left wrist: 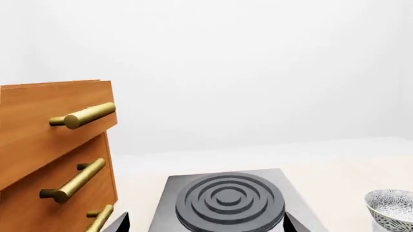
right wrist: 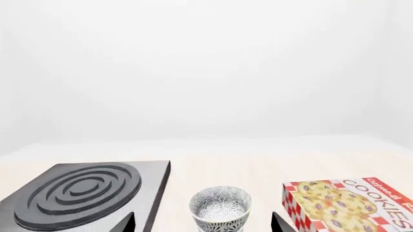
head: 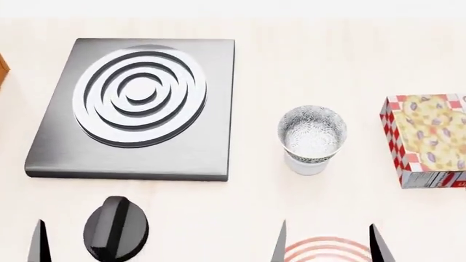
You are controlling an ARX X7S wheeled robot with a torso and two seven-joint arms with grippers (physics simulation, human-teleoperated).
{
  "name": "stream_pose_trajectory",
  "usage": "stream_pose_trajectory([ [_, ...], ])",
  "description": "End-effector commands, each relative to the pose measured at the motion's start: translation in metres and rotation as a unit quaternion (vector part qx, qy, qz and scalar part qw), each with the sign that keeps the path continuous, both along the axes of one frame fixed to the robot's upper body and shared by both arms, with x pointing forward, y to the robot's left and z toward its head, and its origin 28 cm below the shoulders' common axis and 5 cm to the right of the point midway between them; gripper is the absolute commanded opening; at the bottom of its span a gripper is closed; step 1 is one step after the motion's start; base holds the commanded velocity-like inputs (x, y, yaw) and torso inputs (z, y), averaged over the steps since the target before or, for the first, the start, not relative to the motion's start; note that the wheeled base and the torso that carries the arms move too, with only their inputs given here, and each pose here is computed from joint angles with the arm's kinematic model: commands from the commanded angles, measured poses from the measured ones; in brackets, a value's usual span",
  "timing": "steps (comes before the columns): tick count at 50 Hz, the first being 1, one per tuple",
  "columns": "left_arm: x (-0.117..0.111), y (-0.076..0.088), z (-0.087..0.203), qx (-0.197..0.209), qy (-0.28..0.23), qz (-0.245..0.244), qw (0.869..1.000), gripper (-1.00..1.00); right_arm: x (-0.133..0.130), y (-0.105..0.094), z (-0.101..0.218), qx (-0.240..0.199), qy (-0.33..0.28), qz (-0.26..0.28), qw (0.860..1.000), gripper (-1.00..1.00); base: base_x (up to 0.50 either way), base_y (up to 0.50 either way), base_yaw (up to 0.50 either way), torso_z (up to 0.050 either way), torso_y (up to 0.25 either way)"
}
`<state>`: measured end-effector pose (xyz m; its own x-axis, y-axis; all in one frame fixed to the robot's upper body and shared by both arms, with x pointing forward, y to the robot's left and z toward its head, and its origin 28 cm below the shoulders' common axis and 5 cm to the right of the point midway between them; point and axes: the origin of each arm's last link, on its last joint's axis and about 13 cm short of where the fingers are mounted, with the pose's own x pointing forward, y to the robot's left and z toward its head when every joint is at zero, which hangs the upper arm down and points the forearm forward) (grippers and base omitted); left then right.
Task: Pick the akita bowl on the ramekin and place it on the plate.
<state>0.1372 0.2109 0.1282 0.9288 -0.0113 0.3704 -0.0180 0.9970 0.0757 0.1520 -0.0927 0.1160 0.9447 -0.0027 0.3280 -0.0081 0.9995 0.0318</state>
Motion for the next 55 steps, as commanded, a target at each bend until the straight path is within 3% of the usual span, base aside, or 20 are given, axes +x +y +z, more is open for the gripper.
stream_pose_trajectory([
  [1, 0.0, 0.0, 0.001, 0.0, -0.004, 0.001, 1.0, 1.0, 0.0, 0.0, 0.004, -0.001, 0.0, 0.0, 1.0, 1.0, 0.0, 0.0, 0.0, 0.0, -0.25],
  [7, 0.0, 0.0, 0.0, -0.002, -0.005, -0.001, 1.0, 1.0, 0.0, 0.0, -0.001, 0.0, 0.0, 0.0, 1.0, 1.0, 0.0, 0.0, 0.0, 0.0, -0.25],
  [8, 0.0, 0.0, 0.0, -0.018, -0.003, -0.008, 1.0, 1.0, 0.0, 0.0, 0.004, -0.001, 0.0, -0.001, 1.0, 1.0, 0.0, 0.0, 0.0, 0.0, 0.0],
  [16, 0.001, -0.001, 0.001, -0.009, 0.016, 0.002, 1.0, 1.0, 0.0, 0.0, -0.001, -0.001, -0.001, 0.0, 1.0, 1.0, 0.0, 0.0, 0.0, 0.0, 0.0],
  [17, 0.001, -0.002, 0.0, 0.008, 0.026, 0.008, 1.0, 1.0, 0.0, 0.0, -0.001, -0.001, -0.001, 0.0, 1.0, 1.0, 0.0, 0.0, 0.0, 0.0, 0.0],
  [25, 0.001, -0.002, -0.001, -0.002, 0.02, 0.0, 1.0, 1.0, -0.001, -0.001, 0.003, 0.003, -0.003, -0.004, 1.0, 1.0, 0.0, 0.0, 0.0, 0.0, 0.0],
  [26, 0.001, -0.002, -0.001, -0.002, 0.02, 0.001, 1.0, 1.0, -0.001, -0.002, 0.007, -0.026, -0.016, -0.011, 0.999, 1.0, 0.0, 0.0, 0.0, 0.0, 0.0],
  [31, 0.004, -0.001, -0.005, -0.003, 0.028, 0.005, 1.0, 1.0, 0.003, -0.007, 0.024, -0.052, -0.033, -0.001, 0.998, 1.0, 0.0, 0.0, 0.0, 0.0, 0.0],
  [34, 0.006, -0.002, -0.006, 0.003, 0.031, 0.007, 0.999, 1.0, 0.016, -0.012, 0.043, -0.104, -0.044, 0.017, 0.993, 1.0, 0.0, 0.0, 0.0, 0.0, 0.0],
  [35, 0.006, -0.002, -0.007, 0.008, 0.032, 0.008, 0.999, 1.0, 0.022, -0.014, 0.051, -0.117, -0.043, 0.041, 0.991, 1.0, 0.0, 0.0, 0.0, 0.0, 0.0],
  [38, 0.007, -0.002, -0.008, 0.008, 0.035, 0.008, 0.999, 1.0, 0.036, -0.018, 0.067, -0.157, -0.039, 0.046, 0.986, 1.0, 0.0, 0.0, 0.0, 0.0, 0.0],
  [39, 0.006, -0.002, -0.007, 0.007, 0.034, 0.008, 0.999, 1.0, 0.048, -0.022, 0.072, -0.185, -0.024, 0.045, 0.981, 1.0, 0.0, 0.0, 0.0, 0.0, 0.0],
  [43, 0.006, -0.001, -0.006, 0.001, 0.035, 0.008, 0.999, 1.0, 0.07, -0.033, 0.089, -0.227, 0.012, 0.077, 0.971, 1.0, 0.0, 0.0, 0.0, 0.0, 0.0],
  [48, 0.006, -0.003, -0.007, 0.005, 0.036, 0.006, 0.999, 1.0, 0.092, -0.041, 0.105, -0.31, 0.072, 0.14, 0.937, 1.0, 0.0, 0.0, 0.0, 0.0, 0.0],
  [55, 0.005, -0.003, -0.006, 0.007, 0.036, 0.008, 0.999, 1.0, 0.118, -0.053, 0.127, -0.368, 0.146, 0.177, 0.901, 1.0, 0.0, 0.0, 0.0, 0.0, 0.0],
])
